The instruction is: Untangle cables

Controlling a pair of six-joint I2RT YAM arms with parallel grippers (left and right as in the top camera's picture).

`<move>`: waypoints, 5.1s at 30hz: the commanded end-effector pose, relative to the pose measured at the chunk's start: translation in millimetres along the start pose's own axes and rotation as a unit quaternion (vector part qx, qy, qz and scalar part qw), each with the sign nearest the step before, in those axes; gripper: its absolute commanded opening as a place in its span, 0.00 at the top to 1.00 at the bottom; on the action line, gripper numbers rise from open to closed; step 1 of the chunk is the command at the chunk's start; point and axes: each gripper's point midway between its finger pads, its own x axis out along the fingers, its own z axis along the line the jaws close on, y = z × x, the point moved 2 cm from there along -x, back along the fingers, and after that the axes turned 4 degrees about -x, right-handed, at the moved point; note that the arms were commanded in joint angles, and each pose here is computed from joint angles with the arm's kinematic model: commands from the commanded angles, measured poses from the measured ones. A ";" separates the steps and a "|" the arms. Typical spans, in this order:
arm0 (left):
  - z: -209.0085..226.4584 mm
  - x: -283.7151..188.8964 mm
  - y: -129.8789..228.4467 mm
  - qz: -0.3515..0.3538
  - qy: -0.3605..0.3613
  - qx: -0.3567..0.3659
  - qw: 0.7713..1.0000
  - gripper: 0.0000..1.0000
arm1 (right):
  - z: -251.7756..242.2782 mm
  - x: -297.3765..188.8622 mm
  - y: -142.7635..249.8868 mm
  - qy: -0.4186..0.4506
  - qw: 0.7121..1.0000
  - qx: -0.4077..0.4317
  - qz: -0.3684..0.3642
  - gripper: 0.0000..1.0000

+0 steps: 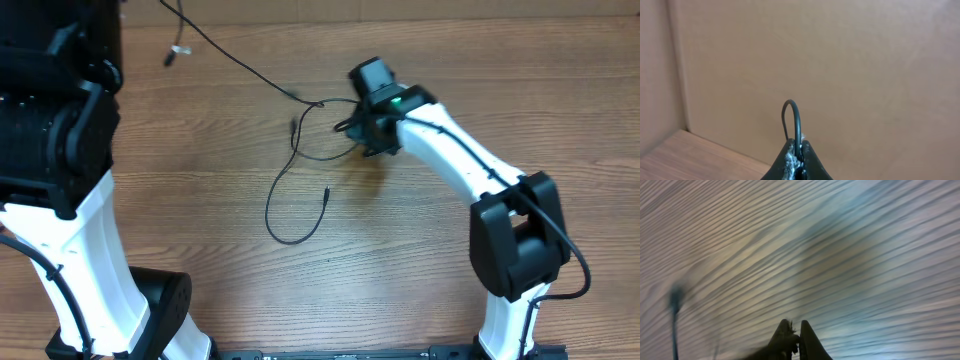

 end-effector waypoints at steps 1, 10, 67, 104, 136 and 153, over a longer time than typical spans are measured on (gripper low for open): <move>25.1 -15.4 -30.1 -0.047 -0.028 -0.003 0.999 0.96 | -18.5 1.4 -11.4 0.004 1.000 -0.017 0.011 0.95; 65.7 -15.0 -46.7 -0.062 -0.068 -0.006 0.996 0.96 | -55.7 3.3 -27.4 0.030 0.999 0.014 0.021 0.94; 171.0 150.9 179.5 0.375 0.015 -0.053 0.926 0.02 | -47.5 1.1 -4.6 -0.006 0.996 -0.035 0.083 0.86; -18.8 56.6 546.5 0.627 -0.060 0.100 0.770 0.16 | -96.2 -5.4 -23.8 -0.033 0.992 0.014 0.124 0.42; 14.2 21.0 619.8 0.633 -0.177 0.010 0.754 0.96 | -98.3 -6.4 -19.5 -0.030 0.991 0.003 0.134 0.41; 40.2 93.2 229.4 0.268 -0.113 0.104 0.951 0.96 | -99.6 -7.0 -16.9 -0.028 0.990 -0.009 0.139 0.41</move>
